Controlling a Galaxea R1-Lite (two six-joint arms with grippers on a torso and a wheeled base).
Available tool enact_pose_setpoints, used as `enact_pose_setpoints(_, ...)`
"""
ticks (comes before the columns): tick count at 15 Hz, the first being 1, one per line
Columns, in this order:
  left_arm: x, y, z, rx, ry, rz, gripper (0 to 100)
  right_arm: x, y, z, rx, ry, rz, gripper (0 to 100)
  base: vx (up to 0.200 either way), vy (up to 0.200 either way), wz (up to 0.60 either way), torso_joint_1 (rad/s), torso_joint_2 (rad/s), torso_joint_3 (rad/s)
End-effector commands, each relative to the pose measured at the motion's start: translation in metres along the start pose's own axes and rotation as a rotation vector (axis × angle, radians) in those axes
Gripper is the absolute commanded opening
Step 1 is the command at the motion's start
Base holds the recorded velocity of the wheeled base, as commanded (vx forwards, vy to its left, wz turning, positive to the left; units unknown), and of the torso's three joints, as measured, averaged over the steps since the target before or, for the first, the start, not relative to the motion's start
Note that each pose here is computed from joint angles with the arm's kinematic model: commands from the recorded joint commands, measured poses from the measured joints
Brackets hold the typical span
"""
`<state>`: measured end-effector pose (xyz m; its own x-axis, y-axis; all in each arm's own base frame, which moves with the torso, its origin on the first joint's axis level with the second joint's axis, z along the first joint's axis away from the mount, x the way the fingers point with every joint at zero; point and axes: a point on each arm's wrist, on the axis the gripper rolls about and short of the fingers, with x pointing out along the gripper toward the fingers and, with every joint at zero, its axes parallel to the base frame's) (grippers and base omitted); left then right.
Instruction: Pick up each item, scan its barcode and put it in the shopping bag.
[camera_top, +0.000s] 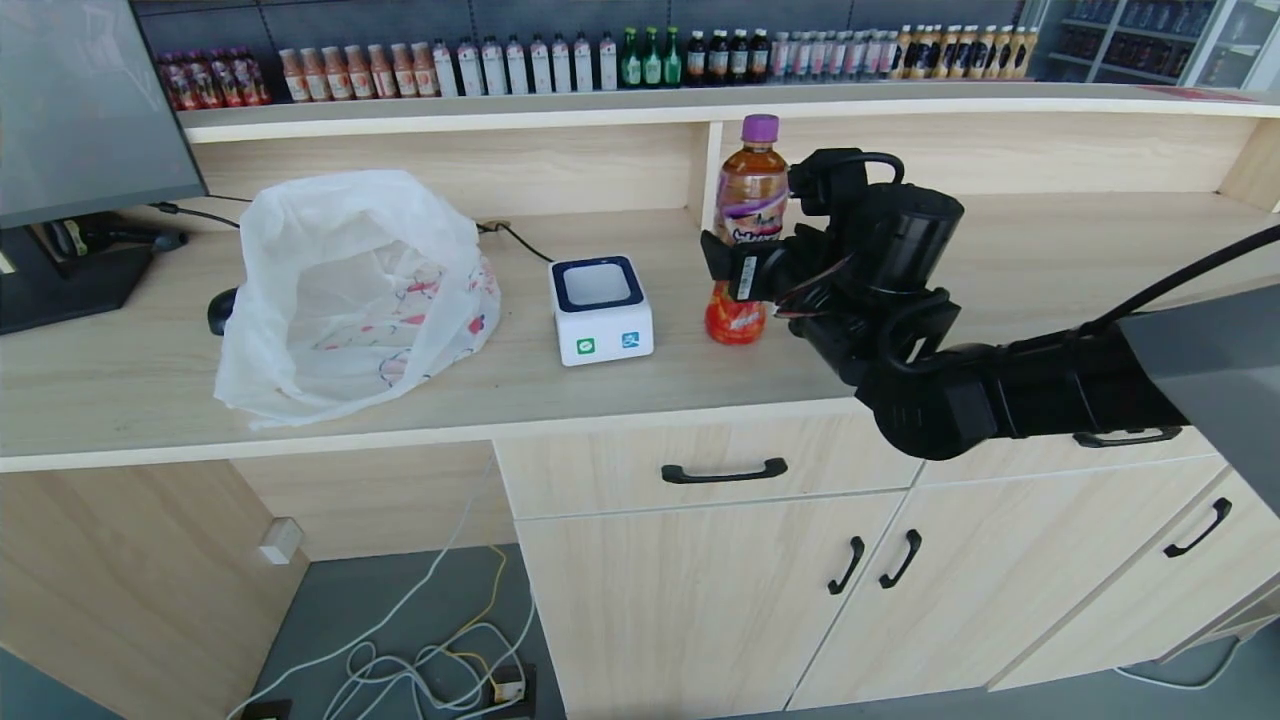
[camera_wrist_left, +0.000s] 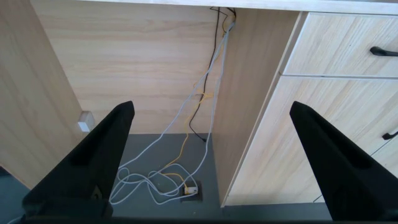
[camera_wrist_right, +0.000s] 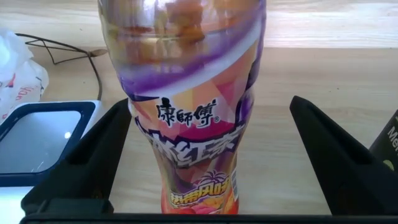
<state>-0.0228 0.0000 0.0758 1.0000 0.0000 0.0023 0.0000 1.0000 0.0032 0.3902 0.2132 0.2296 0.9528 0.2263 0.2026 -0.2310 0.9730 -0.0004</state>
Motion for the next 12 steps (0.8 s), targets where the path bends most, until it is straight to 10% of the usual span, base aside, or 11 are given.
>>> enact_pose_setpoints(1,0.0,0.0,0.0,0.0,-0.001,0.0,100,0.007,0.002,-0.006,-0.002,-0.003,0.0,100,0.0,0.0,0.0,0.0,0.0,0.0)
enact_pose_setpoints(12,0.0,0.0,0.0,0.0,-0.001,0.0,100,0.027,-0.002,-0.005,-0.042,-0.059,-0.015,100,0.0,0.0,0.0,0.0,0.0,0.0)
